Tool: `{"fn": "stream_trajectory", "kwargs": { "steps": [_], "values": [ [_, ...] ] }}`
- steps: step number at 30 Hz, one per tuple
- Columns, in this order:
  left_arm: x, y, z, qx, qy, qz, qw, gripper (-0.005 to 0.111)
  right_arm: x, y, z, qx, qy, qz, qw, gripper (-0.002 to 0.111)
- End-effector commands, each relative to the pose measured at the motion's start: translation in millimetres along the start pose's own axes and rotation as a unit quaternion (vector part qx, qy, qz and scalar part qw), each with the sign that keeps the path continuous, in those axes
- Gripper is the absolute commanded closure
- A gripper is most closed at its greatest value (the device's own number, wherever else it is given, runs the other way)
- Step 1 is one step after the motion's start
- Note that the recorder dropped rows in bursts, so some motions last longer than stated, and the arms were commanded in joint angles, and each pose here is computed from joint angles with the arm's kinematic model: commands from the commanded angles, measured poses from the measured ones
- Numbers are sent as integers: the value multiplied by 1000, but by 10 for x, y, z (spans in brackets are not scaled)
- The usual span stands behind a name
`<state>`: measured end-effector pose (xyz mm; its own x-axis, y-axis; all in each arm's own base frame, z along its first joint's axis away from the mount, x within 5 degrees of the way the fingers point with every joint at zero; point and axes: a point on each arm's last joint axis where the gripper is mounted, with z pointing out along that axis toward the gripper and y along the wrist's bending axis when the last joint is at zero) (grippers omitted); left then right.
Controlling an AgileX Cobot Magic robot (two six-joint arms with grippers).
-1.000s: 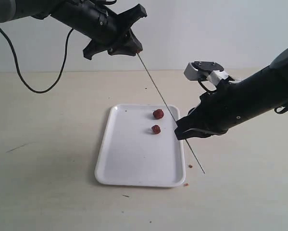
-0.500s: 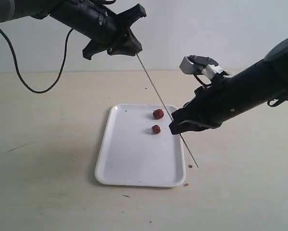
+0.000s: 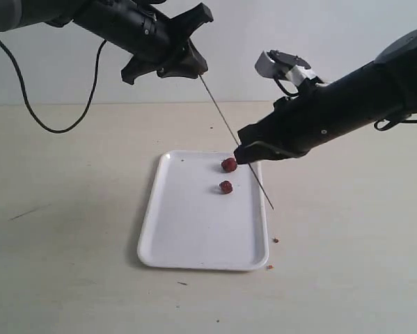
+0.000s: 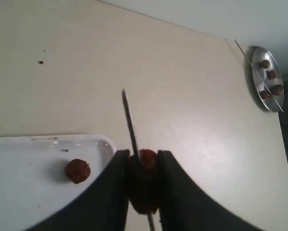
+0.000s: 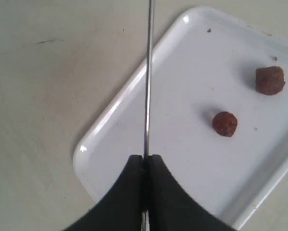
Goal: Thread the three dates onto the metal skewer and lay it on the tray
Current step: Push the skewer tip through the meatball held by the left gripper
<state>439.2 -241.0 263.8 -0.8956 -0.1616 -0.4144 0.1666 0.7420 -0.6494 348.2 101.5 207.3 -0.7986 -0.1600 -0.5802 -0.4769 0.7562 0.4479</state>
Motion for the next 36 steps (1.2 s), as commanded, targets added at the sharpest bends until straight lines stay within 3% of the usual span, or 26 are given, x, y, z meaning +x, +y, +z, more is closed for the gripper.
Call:
{"fn": "stream_trajectory", "kwargs": {
  "steps": [1, 19, 25, 36],
  "values": [
    [84, -117, 31, 8, 13, 13, 1000, 85, -184, 20, -54, 7, -42, 0, 999, 108],
    [302, -357, 143, 20, 39, 37, 998, 84, -354, -16, -104, 36, -100, 21, 994, 108],
    [300, -341, 143, 12, 38, 56, 998, 47, -359, -26, -106, 41, -103, 17, 994, 108],
    [174, -263, 20, 4, 19, 69, 997, 46, -323, -52, -102, 58, -81, -8, 995, 108]
  ]
}}
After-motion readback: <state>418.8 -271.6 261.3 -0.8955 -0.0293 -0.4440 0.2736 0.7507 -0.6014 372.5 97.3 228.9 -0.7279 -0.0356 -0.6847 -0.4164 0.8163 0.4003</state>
